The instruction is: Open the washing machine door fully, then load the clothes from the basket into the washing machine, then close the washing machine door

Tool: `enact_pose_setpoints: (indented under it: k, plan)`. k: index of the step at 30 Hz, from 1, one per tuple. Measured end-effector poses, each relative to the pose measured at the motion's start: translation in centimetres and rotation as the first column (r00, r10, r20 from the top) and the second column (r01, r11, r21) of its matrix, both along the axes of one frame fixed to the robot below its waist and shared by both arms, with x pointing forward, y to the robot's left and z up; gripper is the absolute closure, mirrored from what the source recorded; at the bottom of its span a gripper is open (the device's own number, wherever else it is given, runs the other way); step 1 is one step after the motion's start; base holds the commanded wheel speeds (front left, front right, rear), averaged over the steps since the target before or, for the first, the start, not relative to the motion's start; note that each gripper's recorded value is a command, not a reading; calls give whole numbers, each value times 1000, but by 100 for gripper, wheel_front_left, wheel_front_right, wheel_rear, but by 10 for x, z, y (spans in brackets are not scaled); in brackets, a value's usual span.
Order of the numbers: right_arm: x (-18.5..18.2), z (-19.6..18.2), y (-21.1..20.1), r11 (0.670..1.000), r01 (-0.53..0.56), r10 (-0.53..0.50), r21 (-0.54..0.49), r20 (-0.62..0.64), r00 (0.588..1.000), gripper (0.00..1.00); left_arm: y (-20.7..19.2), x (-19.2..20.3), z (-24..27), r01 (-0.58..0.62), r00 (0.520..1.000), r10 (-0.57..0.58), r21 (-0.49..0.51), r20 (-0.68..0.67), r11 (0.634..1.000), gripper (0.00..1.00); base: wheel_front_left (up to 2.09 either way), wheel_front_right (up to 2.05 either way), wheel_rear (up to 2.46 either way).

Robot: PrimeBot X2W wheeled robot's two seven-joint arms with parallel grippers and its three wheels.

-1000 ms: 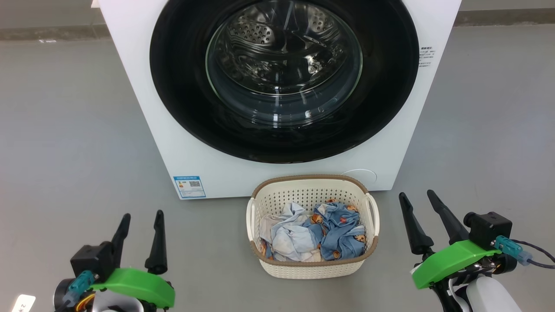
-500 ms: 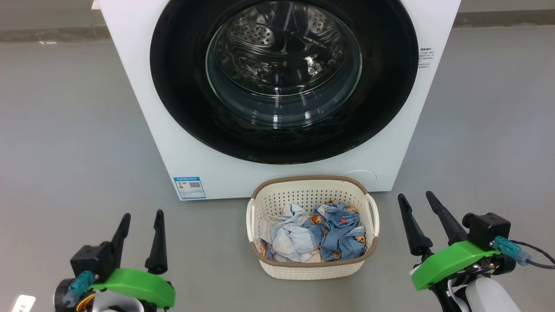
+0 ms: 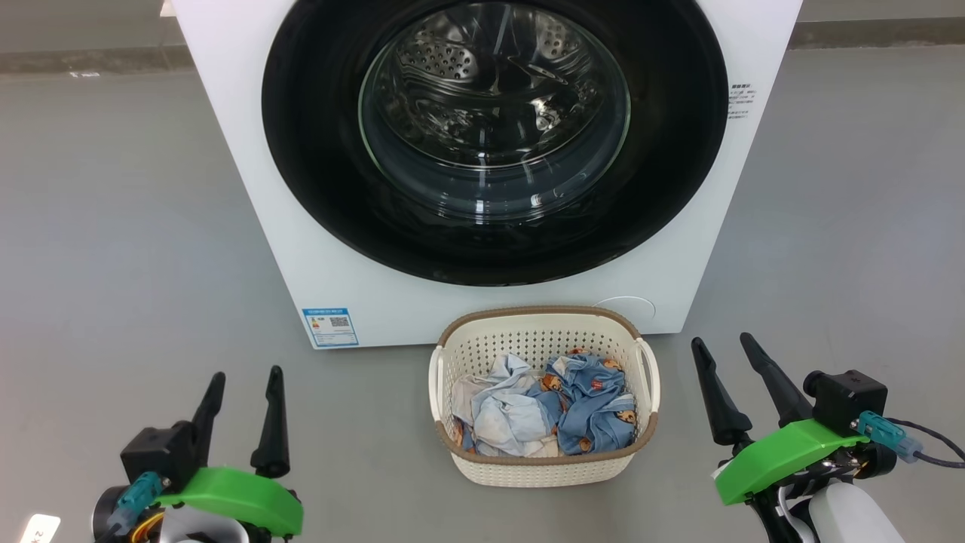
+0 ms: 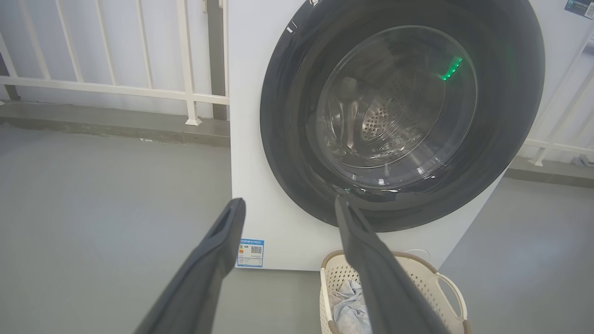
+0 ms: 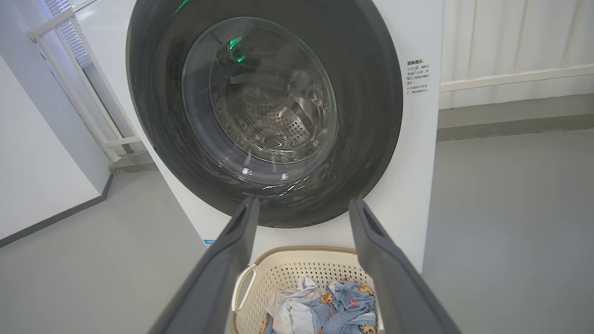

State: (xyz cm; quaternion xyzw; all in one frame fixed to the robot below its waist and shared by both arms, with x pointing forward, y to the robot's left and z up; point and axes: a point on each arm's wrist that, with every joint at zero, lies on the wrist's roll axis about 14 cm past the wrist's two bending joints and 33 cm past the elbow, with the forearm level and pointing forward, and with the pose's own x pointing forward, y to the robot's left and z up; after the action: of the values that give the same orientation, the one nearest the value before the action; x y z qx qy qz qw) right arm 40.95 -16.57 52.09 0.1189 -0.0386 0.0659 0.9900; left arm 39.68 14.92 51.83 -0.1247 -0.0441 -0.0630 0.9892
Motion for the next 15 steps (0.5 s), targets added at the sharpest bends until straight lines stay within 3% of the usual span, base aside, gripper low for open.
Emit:
enact_pose_setpoints:
  k: [15]
  plan:
    - [0,-1,1,1000,-2,2,-1,-2,1000,0,1,0,0,-2,1000,2,-1,-1,1000,0,0,0,0]
